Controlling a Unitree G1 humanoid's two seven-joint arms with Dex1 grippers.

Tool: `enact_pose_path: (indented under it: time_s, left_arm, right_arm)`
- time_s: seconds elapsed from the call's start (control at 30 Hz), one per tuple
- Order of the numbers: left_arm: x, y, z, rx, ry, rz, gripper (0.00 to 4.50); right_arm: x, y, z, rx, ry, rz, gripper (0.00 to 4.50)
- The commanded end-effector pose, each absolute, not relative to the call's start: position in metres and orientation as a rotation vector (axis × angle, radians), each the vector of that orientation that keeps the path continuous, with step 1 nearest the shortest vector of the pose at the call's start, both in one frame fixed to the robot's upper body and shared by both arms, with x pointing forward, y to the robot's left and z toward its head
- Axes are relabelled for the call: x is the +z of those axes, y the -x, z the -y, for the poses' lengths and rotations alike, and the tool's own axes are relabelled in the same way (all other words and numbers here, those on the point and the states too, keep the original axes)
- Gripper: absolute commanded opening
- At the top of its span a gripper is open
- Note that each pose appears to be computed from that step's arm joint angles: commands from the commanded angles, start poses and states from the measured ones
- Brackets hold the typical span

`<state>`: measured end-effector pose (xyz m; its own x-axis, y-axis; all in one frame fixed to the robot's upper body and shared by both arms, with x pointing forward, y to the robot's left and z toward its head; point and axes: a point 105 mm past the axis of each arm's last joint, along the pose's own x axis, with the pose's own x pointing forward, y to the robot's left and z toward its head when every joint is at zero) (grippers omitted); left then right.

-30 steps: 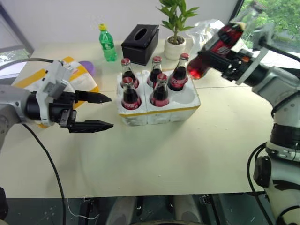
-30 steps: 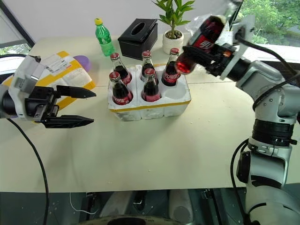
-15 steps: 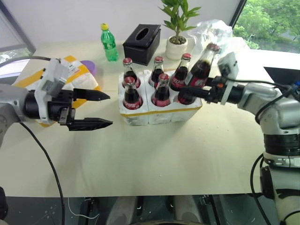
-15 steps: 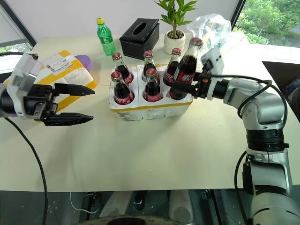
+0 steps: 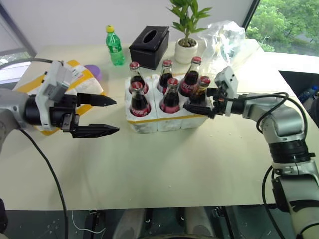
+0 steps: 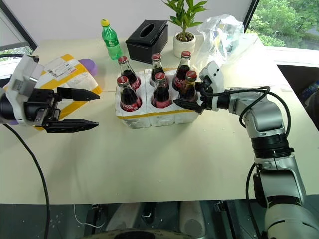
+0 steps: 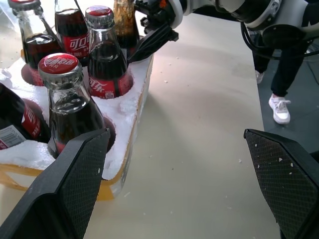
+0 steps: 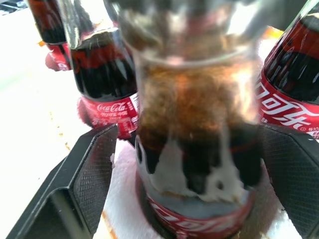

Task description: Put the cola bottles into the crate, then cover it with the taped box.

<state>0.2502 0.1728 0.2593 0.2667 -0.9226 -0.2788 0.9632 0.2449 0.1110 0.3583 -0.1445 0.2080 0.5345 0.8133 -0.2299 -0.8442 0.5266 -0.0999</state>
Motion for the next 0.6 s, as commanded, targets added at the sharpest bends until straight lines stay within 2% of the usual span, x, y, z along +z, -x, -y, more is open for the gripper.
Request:
enact_pose_path:
  time_s: [0.03, 0.2, 0.4, 0.5, 0.6]
  left_arm:
    - [0.270, -0.246, -0.178, -1.245, -0.325, -0.130, 4.50]
    - [0.278, -0.249, -0.198, -1.069, -0.344, -0.084, 4.50]
    - [0.265, -0.247, -0.257, -0.649, -0.522, -0.155, 4.50]
    - [0.252, -0.239, -0.291, -0.469, -0.633, -0.238, 4.50]
    - [0.230, -0.222, -0.343, -0.256, -0.828, -0.396, 4.50]
  right_arm:
    - [0.261, -0.336, 0.158, 1.051, 0.198, -0.036, 4.44]
    - [0.303, -0.299, 0.181, 1.130, 0.209, 0.023, 4.44]
    - [0.302, -0.285, 0.195, 1.152, 0.212, -0.011, 4.44]
    - [0.296, -0.288, 0.193, 1.139, 0.248, 0.002, 4.44]
    - [0.293, -0.286, 0.186, 1.187, 0.204, 0.001, 4.44]
